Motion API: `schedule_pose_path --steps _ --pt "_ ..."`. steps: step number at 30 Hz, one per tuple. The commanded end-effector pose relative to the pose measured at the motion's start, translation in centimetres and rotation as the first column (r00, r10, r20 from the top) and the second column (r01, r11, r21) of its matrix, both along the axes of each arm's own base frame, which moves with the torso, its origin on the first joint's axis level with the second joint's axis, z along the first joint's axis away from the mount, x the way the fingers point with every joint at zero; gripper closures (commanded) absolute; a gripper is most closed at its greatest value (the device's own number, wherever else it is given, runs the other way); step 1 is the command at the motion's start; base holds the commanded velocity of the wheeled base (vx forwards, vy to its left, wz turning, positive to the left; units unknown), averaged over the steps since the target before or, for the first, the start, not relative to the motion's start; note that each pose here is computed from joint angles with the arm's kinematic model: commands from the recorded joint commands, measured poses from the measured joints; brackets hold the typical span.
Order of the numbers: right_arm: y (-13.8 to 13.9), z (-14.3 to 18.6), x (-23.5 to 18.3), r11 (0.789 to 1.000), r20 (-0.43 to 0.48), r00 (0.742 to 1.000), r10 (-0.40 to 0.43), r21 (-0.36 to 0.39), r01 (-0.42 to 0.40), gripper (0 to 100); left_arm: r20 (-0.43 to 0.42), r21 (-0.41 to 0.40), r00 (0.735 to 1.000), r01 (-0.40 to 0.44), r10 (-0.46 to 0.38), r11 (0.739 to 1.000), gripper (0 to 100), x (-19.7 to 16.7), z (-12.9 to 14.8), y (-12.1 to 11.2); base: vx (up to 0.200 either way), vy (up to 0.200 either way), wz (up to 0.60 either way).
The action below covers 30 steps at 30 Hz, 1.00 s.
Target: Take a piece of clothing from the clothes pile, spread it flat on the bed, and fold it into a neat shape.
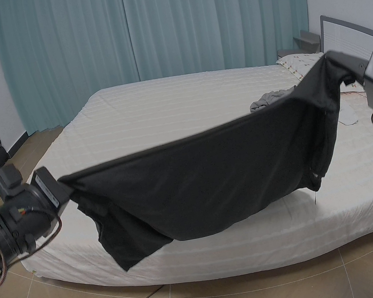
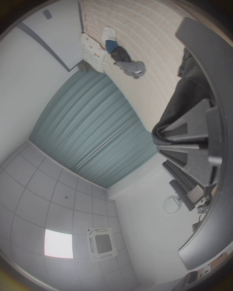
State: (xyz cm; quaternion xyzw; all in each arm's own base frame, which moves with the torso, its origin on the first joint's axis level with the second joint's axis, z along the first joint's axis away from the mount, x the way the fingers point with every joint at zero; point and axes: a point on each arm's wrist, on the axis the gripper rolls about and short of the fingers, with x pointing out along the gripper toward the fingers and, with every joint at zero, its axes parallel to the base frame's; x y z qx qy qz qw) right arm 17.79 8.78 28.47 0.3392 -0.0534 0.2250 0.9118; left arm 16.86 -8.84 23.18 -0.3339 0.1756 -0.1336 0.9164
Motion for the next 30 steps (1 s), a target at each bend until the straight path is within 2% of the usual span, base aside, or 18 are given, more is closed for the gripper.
schedule_pose_path --steps 1,4,9,14,21,29,30 --pt "-0.5 2.6 4.8 0.997 0.004 0.997 -0.074 -0.017 0.074 100 -0.014 0.019 0.999 -0.050 0.051 0.999 100 5.4 1.5 -1.3 0.000 0.000 0.00" --pt "-0.3 2.5 8.7 0.993 -0.012 0.993 -0.117 -0.026 0.116 100 -0.030 0.019 0.997 -0.074 0.074 0.997 100 8.6 1.4 -2.1 0.000 0.000 0.00" --pt "0.2 1.0 13.3 0.989 -0.046 0.988 -0.146 -0.040 0.144 100 -0.054 0.030 0.993 -0.099 0.101 0.995 100 13.0 0.4 -3.1 0.200 0.000 0.00" --pt "0.8 -0.5 16.2 0.988 -0.075 0.986 -0.151 -0.054 0.147 100 -0.068 0.036 0.989 -0.128 0.130 0.991 100 16.6 -0.8 -3.4 0.200 0.000 0.00" --pt "1.3 -2.2 19.4 0.987 -0.067 0.985 -0.158 -0.050 0.155 100 -0.076 0.041 0.983 -0.163 0.165 0.986 100 20.5 -2.2 -3.4 0.200 0.000 0.00" --pt "1.5 -6.1 23.7 0.981 -0.122 0.975 -0.184 -0.083 0.175 100 -0.123 0.069 0.975 -0.178 0.186 0.982 100 24.8 -6.0 -3.9 0.200 0.000 0.00" --pt "1.6 -7.5 24.6 0.980 -0.147 0.971 -0.189 -0.094 0.177 100 -0.132 0.075 0.973 -0.180 0.189 0.981 100 25.9 -7.1 -4.1 0.200 0.000 0.00"
